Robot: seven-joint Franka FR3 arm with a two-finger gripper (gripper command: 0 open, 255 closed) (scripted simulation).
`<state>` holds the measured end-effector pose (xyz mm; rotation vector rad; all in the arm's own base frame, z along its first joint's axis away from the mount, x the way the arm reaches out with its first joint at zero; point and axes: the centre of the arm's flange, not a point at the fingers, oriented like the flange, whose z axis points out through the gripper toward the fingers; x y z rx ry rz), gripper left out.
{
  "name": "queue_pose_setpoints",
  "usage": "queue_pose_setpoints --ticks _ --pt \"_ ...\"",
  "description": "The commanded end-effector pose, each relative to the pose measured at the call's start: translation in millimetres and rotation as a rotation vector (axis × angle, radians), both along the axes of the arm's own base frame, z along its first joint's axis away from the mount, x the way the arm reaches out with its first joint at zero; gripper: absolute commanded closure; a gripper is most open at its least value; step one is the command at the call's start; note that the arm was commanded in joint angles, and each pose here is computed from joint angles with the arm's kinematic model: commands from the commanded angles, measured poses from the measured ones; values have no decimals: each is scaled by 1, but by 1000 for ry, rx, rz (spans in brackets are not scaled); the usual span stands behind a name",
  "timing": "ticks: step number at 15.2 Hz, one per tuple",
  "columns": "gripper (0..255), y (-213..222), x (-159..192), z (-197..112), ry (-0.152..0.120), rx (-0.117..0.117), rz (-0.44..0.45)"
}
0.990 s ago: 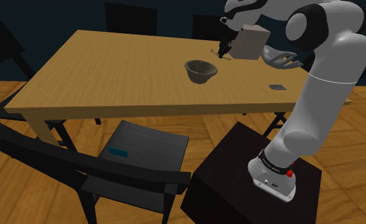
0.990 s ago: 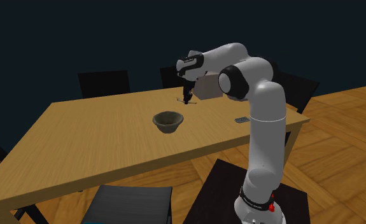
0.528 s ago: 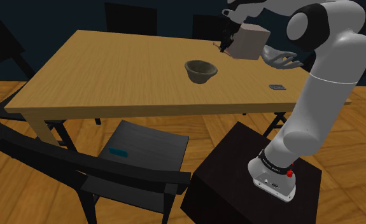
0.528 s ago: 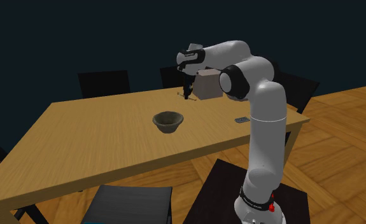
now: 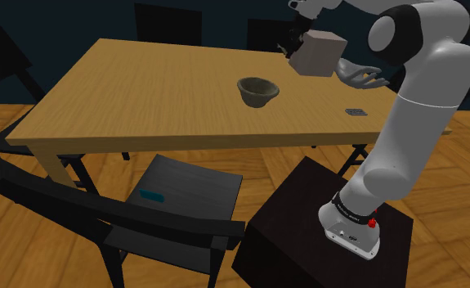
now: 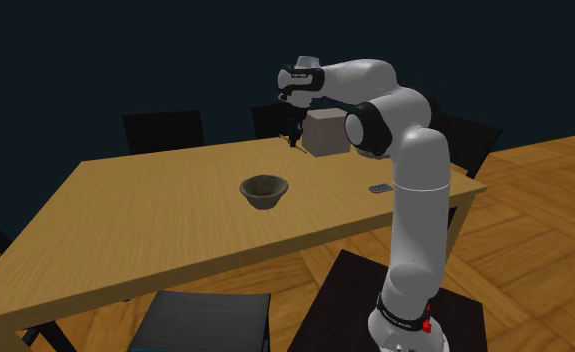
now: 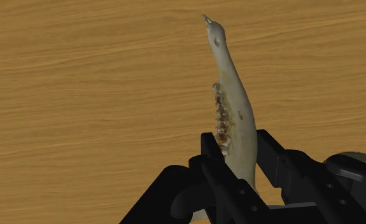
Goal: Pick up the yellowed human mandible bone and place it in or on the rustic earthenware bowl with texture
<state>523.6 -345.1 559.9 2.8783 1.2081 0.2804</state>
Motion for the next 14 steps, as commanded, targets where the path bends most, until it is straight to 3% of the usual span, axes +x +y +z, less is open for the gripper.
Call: queue_pose_setpoints --ticks 1,14 --pt "255 1 0 9 0 0 0" --pt "255 170 -27 11 0 0 0"
